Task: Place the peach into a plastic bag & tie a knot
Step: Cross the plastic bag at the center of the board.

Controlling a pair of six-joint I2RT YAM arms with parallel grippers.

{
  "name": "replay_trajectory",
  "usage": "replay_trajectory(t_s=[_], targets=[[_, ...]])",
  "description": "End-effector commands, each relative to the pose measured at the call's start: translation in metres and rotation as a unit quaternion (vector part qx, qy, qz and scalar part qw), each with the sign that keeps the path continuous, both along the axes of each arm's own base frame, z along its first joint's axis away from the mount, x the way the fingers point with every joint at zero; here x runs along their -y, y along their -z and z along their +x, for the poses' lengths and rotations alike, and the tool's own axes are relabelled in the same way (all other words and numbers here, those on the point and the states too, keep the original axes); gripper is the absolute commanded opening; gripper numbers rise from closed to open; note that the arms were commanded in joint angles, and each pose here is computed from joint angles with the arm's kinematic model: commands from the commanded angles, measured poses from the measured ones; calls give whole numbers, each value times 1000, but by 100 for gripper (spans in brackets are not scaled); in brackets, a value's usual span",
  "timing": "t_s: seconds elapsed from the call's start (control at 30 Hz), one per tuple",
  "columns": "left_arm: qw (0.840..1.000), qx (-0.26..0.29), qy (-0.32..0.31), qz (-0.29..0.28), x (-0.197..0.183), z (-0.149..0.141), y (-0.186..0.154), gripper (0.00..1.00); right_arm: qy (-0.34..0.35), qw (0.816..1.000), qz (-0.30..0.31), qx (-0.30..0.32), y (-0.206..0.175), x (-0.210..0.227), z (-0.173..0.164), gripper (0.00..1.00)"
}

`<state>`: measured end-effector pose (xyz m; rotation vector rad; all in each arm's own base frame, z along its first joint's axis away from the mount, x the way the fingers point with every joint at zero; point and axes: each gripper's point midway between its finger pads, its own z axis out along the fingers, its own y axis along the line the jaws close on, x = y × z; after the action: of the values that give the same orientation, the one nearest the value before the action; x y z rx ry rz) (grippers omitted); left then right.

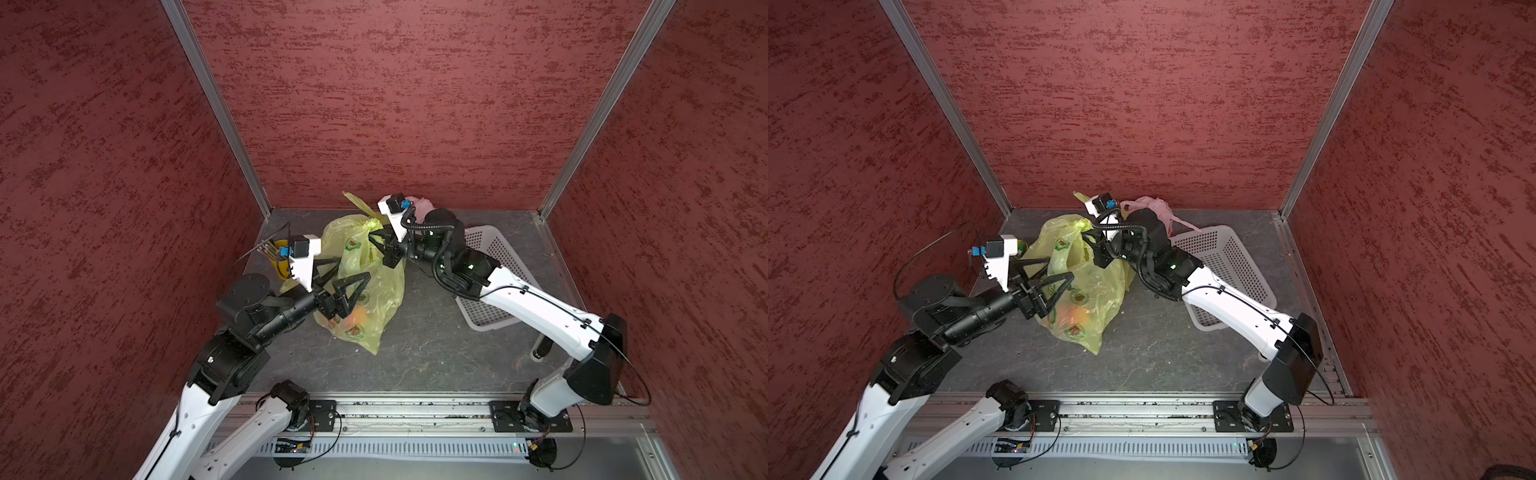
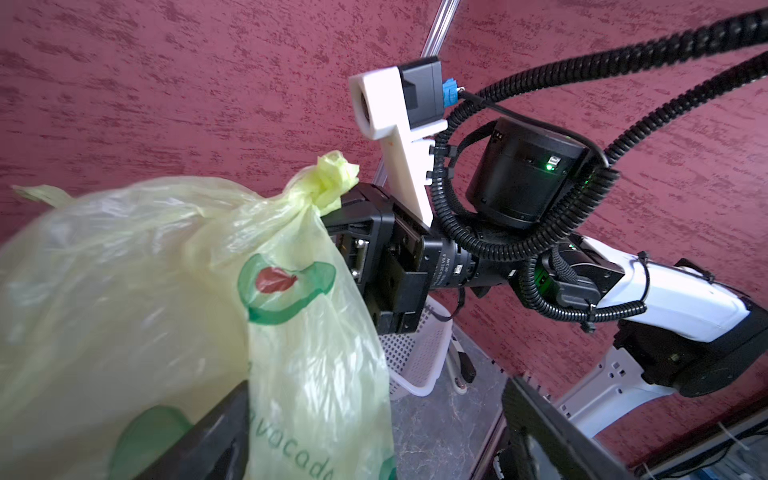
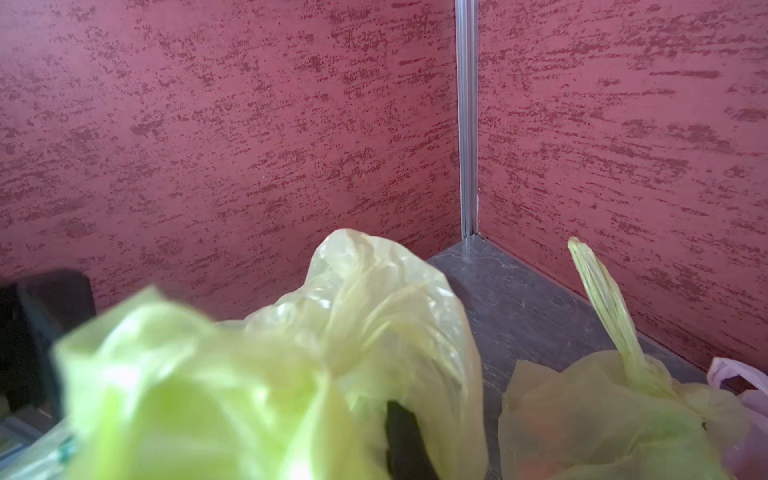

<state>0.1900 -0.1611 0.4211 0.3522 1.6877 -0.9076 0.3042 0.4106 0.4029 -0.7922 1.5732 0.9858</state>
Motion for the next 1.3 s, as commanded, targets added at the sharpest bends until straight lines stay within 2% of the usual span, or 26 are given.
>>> replay_trajectory(t_s=[0.0,0.1,0.33,0.4,0.47,0.57,0.63,0.77,0.9,1.03,1.07,1.13,1.17,1.2,1.23,1.27], targets=[[998,-38,-21,49,-12,11,20,96,-35,999,-19,13,-7,3,-10,0],[999,-23,-15,32,-17,27,11,99,-60,997,-35,10,-3,5,-22,0],[997,41,63,-3,-12,50,-5,100,-118,991,-59,-7,1,10,-49,0],[995,34,89,-9,-5,60,4,100,-131,989,-65,-11,3,10,-54,0],[991,1,128,-30,5,70,19,100,-139,988,-73,-15,6,9,-56,0],[980,-26,192,-54,29,65,38,100,-114,990,-81,-9,9,13,-48,0],[975,-25,217,-45,49,49,49,92,-79,994,-79,3,7,17,-37,0],[967,-43,248,-42,81,22,63,61,0,998,-63,24,-1,26,-12,0],[965,-29,255,-49,103,8,70,48,4,999,-41,31,-9,22,-8,0],[965,-23,254,-53,110,8,67,32,7,999,-14,33,-22,20,-6,0],[968,-22,244,-49,109,10,67,31,10,999,-13,33,-23,20,-5,0],[978,-25,206,-26,99,16,69,34,8,999,-18,30,-25,21,-7,0],[982,-25,188,-12,93,18,70,43,-2,999,-20,30,-26,21,-11,0],[985,-27,169,5,86,20,72,61,-16,999,-22,26,-26,20,-16,0],[988,-28,152,21,78,22,74,71,-36,999,-25,22,-25,18,-23,0],[989,-26,139,31,71,23,72,77,-53,998,-29,17,-25,17,-29,0]])
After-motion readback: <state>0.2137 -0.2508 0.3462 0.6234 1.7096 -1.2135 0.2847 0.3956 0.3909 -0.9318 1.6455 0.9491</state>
